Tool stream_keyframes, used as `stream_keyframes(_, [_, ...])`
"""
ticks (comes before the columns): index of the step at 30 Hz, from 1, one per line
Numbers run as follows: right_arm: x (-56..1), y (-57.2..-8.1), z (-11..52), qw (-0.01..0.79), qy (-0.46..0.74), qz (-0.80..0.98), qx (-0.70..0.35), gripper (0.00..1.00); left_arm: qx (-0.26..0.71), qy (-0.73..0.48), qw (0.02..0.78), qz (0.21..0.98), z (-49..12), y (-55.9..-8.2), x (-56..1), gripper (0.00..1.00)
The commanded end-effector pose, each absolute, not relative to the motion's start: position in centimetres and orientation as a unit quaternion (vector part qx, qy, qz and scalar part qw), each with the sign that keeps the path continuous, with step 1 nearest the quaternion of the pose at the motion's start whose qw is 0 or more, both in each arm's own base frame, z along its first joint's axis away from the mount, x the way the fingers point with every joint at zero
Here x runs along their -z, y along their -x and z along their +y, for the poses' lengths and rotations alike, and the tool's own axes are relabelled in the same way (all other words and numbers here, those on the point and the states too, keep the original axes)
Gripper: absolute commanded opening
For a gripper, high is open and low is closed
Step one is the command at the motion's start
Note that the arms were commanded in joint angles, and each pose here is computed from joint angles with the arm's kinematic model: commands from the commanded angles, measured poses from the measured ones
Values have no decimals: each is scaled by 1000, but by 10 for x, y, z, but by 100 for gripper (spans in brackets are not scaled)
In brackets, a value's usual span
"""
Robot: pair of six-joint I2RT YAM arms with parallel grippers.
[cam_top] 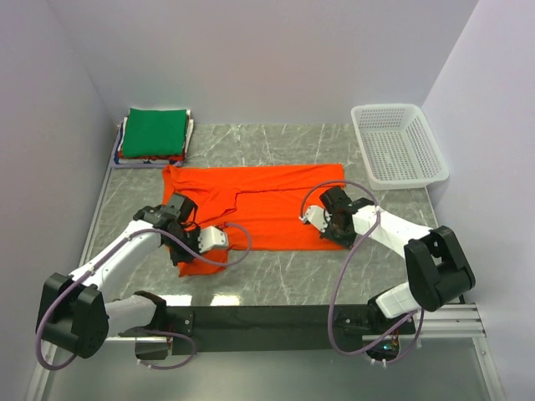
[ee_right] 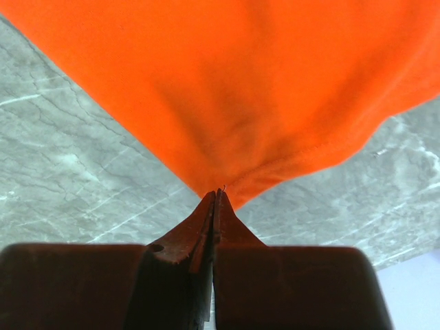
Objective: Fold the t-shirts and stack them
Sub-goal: Fold the tshirt
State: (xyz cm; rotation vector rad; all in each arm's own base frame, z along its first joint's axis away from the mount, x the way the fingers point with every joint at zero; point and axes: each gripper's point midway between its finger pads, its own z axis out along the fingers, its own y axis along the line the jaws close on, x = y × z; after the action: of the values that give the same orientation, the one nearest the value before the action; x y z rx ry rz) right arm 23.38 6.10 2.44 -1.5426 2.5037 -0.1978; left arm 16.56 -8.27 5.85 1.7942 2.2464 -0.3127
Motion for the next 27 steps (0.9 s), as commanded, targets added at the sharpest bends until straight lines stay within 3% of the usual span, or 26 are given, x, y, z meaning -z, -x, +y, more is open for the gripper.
stream_keyframes(1, [-47, -249, 63, 136, 516, 843, 71, 0, 118, -607, 151, 771, -85, -179, -78, 7])
stream_keyframes(4, [-45, -248, 62, 130, 517, 843, 70, 0, 120, -621, 142, 761, -82, -172, -74, 34])
stream_keyframes(7, [-42, -247, 63, 126, 518, 844, 66, 0, 105, -611, 168, 766, -75, -183, -73, 39])
stream_keyframes(16, [-34, -245, 61, 118, 519, 844, 68, 0, 65, -591, 176, 785, -38, -214, -46, 43])
stream_keyframes(27, [-28, -238, 61, 102, 521, 846, 52, 0, 75, -595, 152, 786, -36, -209, -10, 46])
